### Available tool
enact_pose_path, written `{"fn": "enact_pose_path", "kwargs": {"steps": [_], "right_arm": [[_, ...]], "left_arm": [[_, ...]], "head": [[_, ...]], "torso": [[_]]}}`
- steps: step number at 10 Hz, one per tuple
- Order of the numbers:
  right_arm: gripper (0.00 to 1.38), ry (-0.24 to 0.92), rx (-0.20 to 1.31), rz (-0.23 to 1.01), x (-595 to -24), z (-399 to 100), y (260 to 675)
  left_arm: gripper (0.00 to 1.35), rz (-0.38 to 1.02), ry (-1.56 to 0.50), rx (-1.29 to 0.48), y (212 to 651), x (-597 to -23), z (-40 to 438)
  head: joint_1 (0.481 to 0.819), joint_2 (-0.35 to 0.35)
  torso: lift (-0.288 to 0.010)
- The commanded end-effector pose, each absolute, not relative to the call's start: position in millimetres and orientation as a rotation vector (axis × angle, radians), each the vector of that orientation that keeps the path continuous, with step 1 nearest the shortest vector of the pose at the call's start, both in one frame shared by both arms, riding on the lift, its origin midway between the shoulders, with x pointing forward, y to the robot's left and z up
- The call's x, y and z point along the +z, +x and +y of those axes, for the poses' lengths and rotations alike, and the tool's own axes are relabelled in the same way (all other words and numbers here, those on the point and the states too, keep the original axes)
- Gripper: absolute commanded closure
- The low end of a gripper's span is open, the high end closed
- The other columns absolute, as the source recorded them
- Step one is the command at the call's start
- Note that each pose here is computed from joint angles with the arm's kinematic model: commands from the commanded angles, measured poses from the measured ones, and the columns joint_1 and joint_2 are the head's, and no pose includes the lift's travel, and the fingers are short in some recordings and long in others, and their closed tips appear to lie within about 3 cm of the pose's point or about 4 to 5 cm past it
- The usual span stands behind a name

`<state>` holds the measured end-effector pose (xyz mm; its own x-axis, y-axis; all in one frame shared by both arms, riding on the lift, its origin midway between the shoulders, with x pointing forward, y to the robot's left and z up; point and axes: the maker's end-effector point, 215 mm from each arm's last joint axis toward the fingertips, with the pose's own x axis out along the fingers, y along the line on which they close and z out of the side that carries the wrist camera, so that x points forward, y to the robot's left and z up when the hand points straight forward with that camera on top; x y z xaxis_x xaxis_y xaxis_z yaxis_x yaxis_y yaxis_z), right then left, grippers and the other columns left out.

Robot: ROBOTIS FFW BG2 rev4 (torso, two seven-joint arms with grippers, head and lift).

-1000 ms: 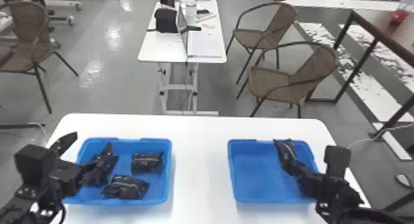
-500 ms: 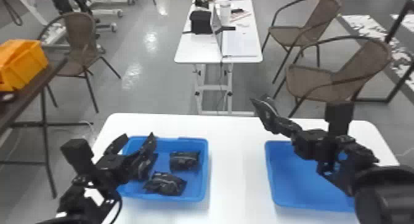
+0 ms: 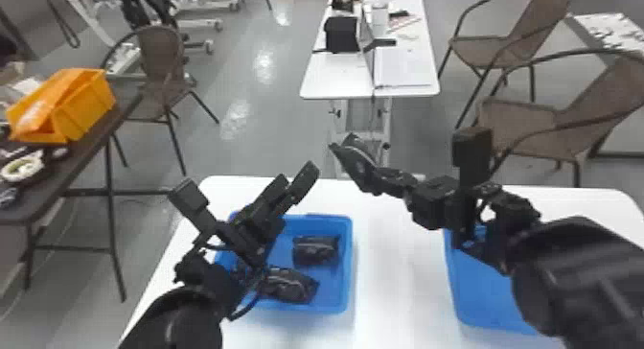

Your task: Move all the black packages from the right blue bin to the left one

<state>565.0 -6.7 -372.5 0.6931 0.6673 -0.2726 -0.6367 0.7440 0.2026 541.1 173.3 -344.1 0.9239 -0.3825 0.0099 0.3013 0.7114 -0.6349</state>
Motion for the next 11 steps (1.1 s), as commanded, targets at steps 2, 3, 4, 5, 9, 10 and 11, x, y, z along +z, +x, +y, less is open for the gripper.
{"fn": "enact_pose_path", "kwargs": {"steps": [2, 3, 4, 5, 9, 10, 11], "right_arm": [[1.29, 0.107, 0.804, 0.324, -359, 28, 561], [1.29, 0.111, 0.823, 0.311, -352, 37, 560], [1.29, 0.117, 0.846, 0.306, -347, 47, 557], [1.29, 0.12, 0.872, 0.305, -344, 58, 552], [1.29, 0.12, 0.912, 0.332, -351, 72, 543], [1.29, 0.124, 0.911, 0.335, -353, 71, 543], [1.29, 0.123, 0.91, 0.338, -354, 70, 543]], "left_arm": [[0.24, 0.129, -0.679, -0.429, 548, -338, 147], [0.24, 0.137, -0.678, -0.422, 548, -341, 149], [0.24, 0.144, -0.669, -0.419, 549, -343, 150], [0.24, 0.151, -0.659, -0.417, 549, -346, 150], [0.98, 0.112, -0.604, -0.405, 554, -339, 155], [1.15, 0.118, -0.614, -0.396, 554, -342, 155], [1.21, 0.107, -0.641, -0.396, 552, -340, 154]], "head": [[0.695, 0.168], [0.695, 0.17], [0.695, 0.174], [0.695, 0.184], [0.695, 0.216], [0.695, 0.219], [0.695, 0.222]], "torso": [[0.0], [0.0], [0.0], [0.0], [0.0], [0.0], [0.0]]}}
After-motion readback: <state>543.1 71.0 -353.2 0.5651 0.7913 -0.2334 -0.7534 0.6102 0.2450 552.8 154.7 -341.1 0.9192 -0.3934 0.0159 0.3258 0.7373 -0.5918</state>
